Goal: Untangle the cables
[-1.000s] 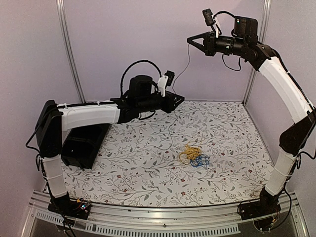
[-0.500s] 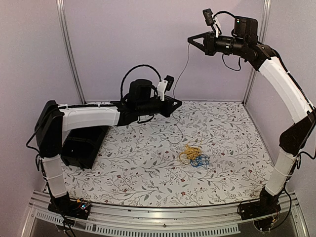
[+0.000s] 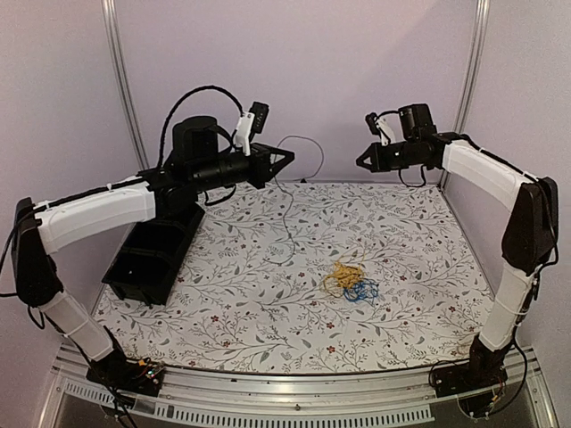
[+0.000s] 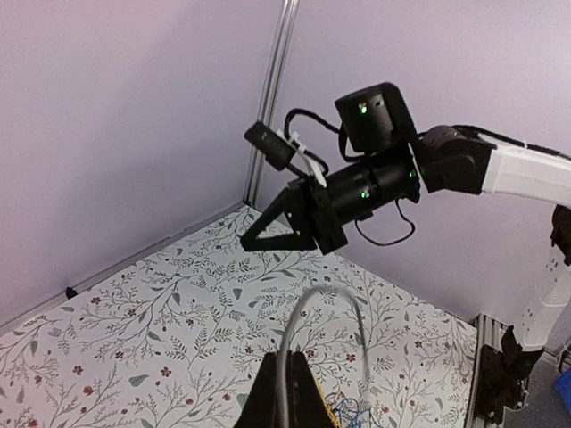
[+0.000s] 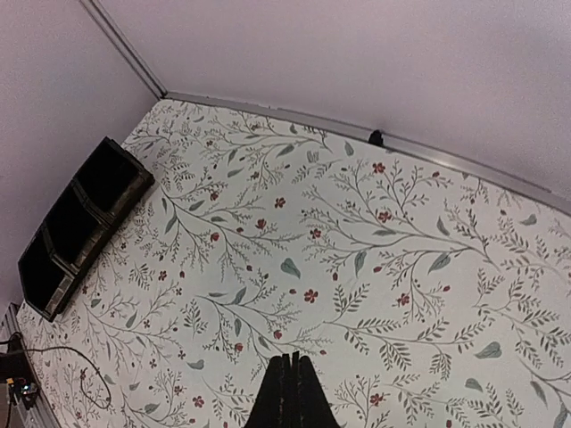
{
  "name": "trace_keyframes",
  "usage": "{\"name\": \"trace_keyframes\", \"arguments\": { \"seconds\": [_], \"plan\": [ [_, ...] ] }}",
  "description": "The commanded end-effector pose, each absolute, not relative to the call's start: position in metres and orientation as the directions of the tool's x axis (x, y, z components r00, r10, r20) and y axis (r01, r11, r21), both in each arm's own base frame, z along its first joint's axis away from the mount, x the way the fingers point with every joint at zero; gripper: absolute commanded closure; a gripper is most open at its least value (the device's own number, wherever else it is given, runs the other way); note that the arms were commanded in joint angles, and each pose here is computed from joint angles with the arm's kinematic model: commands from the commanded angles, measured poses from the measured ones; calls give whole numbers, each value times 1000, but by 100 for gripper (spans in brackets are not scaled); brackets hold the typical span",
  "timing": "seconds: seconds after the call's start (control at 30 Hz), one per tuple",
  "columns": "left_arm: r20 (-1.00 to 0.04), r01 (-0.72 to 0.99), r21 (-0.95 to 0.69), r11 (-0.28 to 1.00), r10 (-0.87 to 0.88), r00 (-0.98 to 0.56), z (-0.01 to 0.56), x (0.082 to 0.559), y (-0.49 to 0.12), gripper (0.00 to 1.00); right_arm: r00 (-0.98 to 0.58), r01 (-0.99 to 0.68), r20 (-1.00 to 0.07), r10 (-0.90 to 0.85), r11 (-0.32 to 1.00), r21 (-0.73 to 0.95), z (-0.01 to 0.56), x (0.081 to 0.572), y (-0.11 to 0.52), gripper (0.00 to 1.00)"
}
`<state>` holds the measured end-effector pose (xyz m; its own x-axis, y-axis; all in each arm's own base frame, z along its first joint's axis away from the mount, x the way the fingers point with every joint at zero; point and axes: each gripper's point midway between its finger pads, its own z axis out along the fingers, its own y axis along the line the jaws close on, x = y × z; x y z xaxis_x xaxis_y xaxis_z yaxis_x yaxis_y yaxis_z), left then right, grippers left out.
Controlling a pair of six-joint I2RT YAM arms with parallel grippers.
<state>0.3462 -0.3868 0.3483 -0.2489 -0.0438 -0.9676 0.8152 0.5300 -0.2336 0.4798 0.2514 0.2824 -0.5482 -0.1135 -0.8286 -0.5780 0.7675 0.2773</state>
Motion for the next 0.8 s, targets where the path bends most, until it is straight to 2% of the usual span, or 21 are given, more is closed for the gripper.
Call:
{"name": "trace_keyframes", "arguments": {
  "seconds": [0.0,0.2,0.37,0.4,0.57,0.67,0.77],
  "plan": [
    [-971,800,-211,562,-24,-239,353,350,-356,100,-721,-513,-683,-117,752,414,215,446,267,100],
    [-966,803,-228,551,-24,-258,358,353,-340,100,-727,-557,-675,-127,684,471,219,438,291,100],
    [-951,735,-220,641,26,-308,340,361,-319,100,-685,-597,-719,-118,657,461,242,447,298,98],
    [-949,721,-213,660,37,-314,337,363,-315,100,-677,-604,-726,-118,653,457,246,448,298,93],
    [-939,655,-189,731,61,-339,335,367,-285,100,-662,-630,-737,-139,636,445,248,441,298,55],
    [-934,620,-178,764,66,-350,336,363,-267,100,-656,-638,-738,-158,640,430,244,435,294,47],
    [-926,579,-165,798,76,-369,333,355,-246,100,-652,-639,-740,-167,646,417,242,430,290,43]
  ]
}}
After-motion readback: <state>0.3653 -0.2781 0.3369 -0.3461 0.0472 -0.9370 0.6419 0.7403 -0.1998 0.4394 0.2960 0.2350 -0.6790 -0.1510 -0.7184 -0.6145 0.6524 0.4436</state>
